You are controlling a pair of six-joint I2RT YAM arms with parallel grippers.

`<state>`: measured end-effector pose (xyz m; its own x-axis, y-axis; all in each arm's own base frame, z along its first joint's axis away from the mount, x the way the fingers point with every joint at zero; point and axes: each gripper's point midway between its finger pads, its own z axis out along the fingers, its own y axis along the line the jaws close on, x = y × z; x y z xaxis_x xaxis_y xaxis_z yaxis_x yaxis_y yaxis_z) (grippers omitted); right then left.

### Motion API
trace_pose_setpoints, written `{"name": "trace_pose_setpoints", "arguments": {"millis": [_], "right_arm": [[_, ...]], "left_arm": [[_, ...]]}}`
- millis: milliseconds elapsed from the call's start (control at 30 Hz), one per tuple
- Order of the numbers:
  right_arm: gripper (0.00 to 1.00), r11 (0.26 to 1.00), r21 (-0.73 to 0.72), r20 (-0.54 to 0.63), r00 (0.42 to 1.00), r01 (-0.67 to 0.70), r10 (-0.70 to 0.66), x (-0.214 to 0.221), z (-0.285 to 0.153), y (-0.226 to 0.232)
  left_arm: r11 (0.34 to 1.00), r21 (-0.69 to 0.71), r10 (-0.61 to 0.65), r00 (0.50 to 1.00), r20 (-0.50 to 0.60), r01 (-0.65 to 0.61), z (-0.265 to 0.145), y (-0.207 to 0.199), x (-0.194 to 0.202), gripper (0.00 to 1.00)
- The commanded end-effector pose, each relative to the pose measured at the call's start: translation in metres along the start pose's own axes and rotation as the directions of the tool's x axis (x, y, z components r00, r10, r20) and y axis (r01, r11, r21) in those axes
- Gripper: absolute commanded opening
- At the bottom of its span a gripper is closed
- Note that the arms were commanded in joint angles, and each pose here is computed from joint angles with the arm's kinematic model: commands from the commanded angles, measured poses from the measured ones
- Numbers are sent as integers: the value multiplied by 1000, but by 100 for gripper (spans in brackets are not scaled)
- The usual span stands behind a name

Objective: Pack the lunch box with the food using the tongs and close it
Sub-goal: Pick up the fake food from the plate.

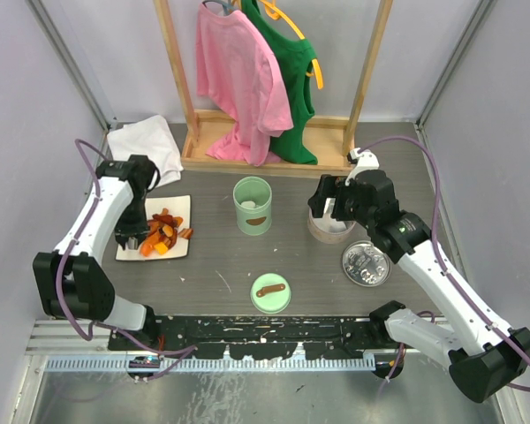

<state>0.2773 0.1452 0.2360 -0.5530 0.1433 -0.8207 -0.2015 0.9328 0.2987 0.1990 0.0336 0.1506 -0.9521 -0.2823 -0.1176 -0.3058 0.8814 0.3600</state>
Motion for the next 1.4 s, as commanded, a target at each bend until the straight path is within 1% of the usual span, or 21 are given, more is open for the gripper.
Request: {"name": "trace_pose_setpoints", "arguments": {"millis": [0, 133, 200, 400, 467, 567, 767, 933, 1000, 1067, 1167, 1367], "right_arm": [[100, 1000, -18, 101, 995, -8, 10, -30, -14, 6], [100, 1000, -20, 104, 995, -12, 14, -31, -16, 7], [100, 1000, -19, 106, 994, -16, 18, -31, -17, 6], [100, 999, -33, 101, 994, -31, 34, -30, -17, 9], [100, 999, -38, 98, 994, -37, 41, -30, -17, 10], [100, 998, -42, 99, 993, -53, 57, -30, -19, 11], [100, 994, -59, 94, 991, -89, 94, -29, -19, 15], [100, 987, -85, 83, 986, -138, 145, -27, -16, 21], [100, 981, -98, 72, 982, -168, 175, -25, -15, 23], [100, 976, -112, 62, 979, -187, 195, -22, -14, 26], [100, 971, -118, 54, 974, -210, 218, -20, -14, 27], [100, 963, -124, 48, 968, -238, 245, -18, -14, 29]], "left_arm": [[996, 17, -90, 985, 145, 89, -24, 15, -16, 24], [991, 53, -129, 971, 202, 121, -39, 19, -20, 22], [989, 93, -135, 965, 224, 117, -48, 17, -22, 22], [977, 177, -157, 958, 241, 115, -66, 12, -21, 21], [968, 227, -164, 956, 242, 109, -72, 6, -21, 20], [937, 337, -194, 942, 272, 96, -90, -3, -19, 20], [840, 542, -206, 942, 266, 30, -119, -34, -15, 19], [724, 688, -217, 929, 300, -53, -150, -54, -13, 19], [664, 743, -224, 926, 305, -84, -163, -64, -12, 18], [627, 772, -227, 923, 310, -105, -170, -70, -11, 18], [602, 788, -214, 925, 313, -128, -173, -76, -6, 18], [517, 831, -181, 923, 341, -206, -193, -93, 8, 18]]}}
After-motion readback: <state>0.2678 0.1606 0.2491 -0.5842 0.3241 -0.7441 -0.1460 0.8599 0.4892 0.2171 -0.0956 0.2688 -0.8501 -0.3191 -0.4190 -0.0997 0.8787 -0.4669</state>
